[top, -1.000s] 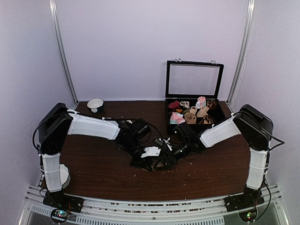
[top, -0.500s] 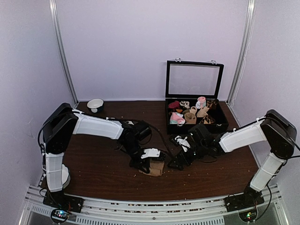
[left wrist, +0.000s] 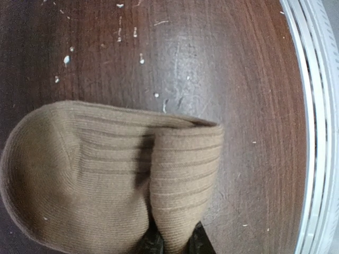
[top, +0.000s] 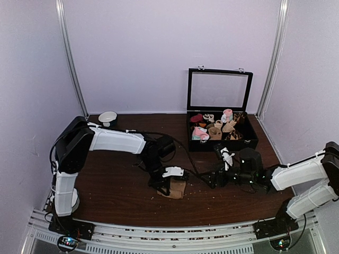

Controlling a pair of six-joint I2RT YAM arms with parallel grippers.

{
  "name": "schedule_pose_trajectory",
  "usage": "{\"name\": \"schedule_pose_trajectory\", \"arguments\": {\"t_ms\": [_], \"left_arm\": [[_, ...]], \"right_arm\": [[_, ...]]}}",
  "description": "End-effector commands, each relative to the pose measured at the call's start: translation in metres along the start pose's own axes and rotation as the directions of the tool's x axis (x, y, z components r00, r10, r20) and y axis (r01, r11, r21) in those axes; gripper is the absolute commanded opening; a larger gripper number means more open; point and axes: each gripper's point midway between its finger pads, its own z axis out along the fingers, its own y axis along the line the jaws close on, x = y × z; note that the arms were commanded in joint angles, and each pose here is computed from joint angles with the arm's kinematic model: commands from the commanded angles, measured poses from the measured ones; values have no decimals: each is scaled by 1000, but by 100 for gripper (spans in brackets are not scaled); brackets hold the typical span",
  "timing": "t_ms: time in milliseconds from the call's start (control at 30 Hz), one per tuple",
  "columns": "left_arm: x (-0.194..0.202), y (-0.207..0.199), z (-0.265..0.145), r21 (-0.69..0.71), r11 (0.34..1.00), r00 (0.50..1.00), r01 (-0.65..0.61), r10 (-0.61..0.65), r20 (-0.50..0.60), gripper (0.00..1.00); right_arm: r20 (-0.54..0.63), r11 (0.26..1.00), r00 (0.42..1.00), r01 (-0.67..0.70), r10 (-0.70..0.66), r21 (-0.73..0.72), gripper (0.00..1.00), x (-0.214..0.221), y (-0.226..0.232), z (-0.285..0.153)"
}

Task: Roll the socks
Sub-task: Roll the sock at the center of the board.

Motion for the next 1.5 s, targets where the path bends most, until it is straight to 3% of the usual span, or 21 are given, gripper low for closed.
{"name": "schedule_pose_trajectory", "arguments": {"t_ms": [0, 100, 267, 400, 567, 733, 867, 1300, 1467], "left_arm": [[53, -26, 33, 171, 965, 960, 198, -156, -232, 6], [54, -32, 36, 261, 922, 942, 286, -220, -254, 5], [54, -36, 35, 341, 857, 912, 385, -296, -285, 2], [60, -38, 39, 355, 822, 884, 445, -340, -321, 0], [59, -39, 45, 382, 786, 866, 486, -374, -333, 1], [55, -33, 47, 372, 789, 865, 489, -382, -326, 2], [51, -29, 48, 369, 788, 864, 492, -391, -317, 2], [49, -24, 50, 389, 774, 863, 499, -403, -304, 2], [45, -25, 45, 402, 772, 869, 492, -404, -287, 5]], "right_arm": [[-11, 948, 948, 318, -318, -1, 100, 12, 35, -4], [-32, 878, 877, 479, -479, -29, 99, 35, 56, -13], [-88, 784, 780, 620, -620, -31, 85, 60, 77, -13], [-110, 677, 669, 733, -735, -68, 76, 69, 101, 1], [-114, 568, 556, 803, -823, -180, 63, 74, 129, 38], [-117, 498, 486, 822, -866, -276, 50, 84, 148, 65], [-122, 484, 473, 804, -872, -345, 46, 92, 159, 70], [-174, 470, 437, 809, -883, -353, 45, 107, 150, 74], [-212, 456, 406, 827, -889, -329, 37, 111, 141, 83]]}}
